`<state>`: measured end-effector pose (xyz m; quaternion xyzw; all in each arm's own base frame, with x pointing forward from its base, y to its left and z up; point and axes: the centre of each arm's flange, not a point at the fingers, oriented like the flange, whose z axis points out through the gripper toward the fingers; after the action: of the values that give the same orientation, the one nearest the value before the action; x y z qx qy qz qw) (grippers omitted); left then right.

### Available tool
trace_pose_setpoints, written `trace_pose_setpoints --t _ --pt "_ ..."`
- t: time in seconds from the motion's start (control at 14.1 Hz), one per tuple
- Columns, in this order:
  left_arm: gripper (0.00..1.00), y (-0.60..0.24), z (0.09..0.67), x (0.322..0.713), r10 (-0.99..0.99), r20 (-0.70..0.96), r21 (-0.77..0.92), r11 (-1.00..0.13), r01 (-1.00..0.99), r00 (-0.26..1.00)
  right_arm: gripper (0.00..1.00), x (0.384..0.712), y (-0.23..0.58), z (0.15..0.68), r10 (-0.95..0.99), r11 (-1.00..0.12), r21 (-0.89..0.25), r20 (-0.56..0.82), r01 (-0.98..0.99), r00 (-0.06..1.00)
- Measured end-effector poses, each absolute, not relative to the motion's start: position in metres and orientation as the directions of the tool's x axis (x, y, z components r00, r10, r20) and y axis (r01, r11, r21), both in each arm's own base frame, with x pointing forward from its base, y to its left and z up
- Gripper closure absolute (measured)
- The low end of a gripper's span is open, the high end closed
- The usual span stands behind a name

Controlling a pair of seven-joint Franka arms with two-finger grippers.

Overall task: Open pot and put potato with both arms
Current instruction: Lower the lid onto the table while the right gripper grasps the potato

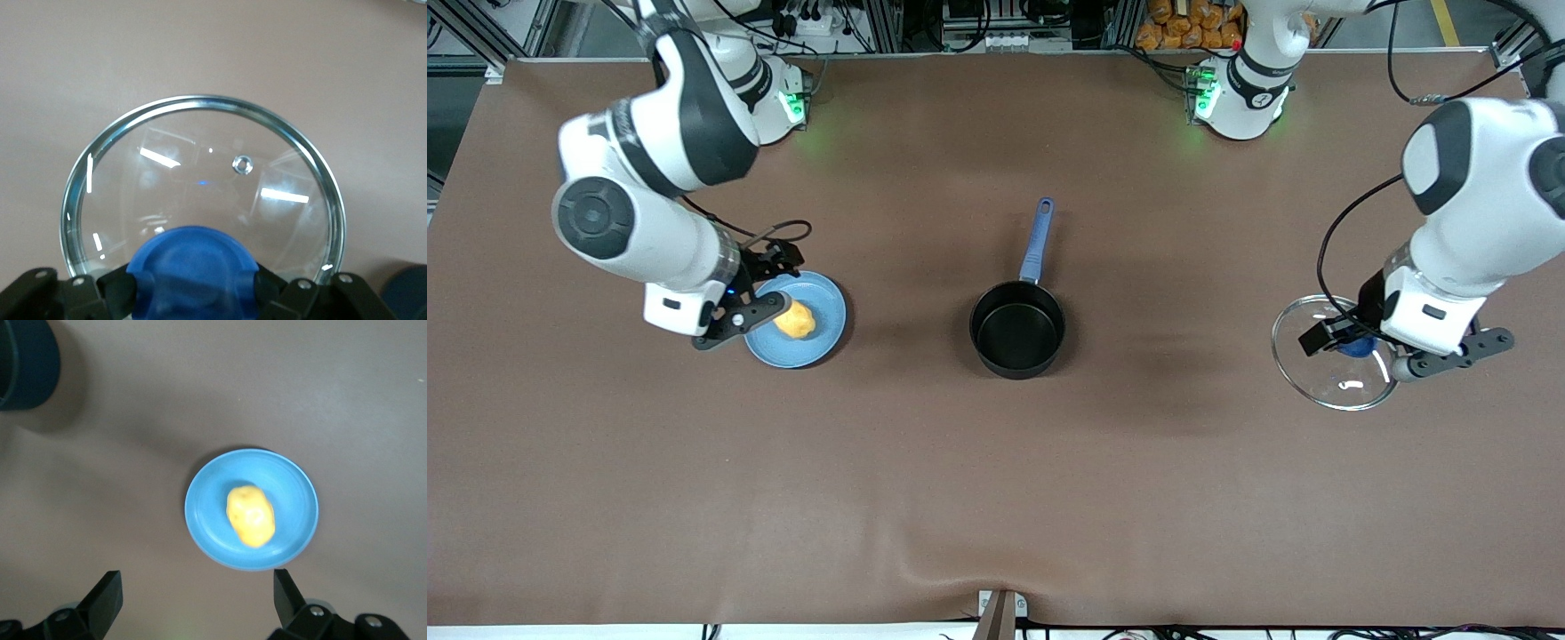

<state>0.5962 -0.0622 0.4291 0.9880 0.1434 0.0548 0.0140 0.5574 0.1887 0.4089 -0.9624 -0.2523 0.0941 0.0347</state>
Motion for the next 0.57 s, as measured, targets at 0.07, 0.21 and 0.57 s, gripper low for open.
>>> trace_pose_setpoints --t 0.07,0.21,0.57 --pt "0.56 -0.059 0.401 0.584 0.277 0.109 0.044 -0.961 0.274 0.955 0.0 0.55 0.189 0.391 0.517 -0.856 -0.112 -0.146 0.505 0.844" --pt "0.56 -0.057 0.355 0.561 0.266 0.106 0.041 -0.964 0.263 0.958 0.0 0.537 0.186 0.359 0.57 -0.822 -0.109 -0.117 0.56 0.814" --pt "0.56 -0.056 0.288 0.533 0.199 0.027 0.006 -0.98 0.199 0.98 0.0 0.522 0.158 0.313 0.653 -0.757 -0.083 -0.057 0.648 0.755"
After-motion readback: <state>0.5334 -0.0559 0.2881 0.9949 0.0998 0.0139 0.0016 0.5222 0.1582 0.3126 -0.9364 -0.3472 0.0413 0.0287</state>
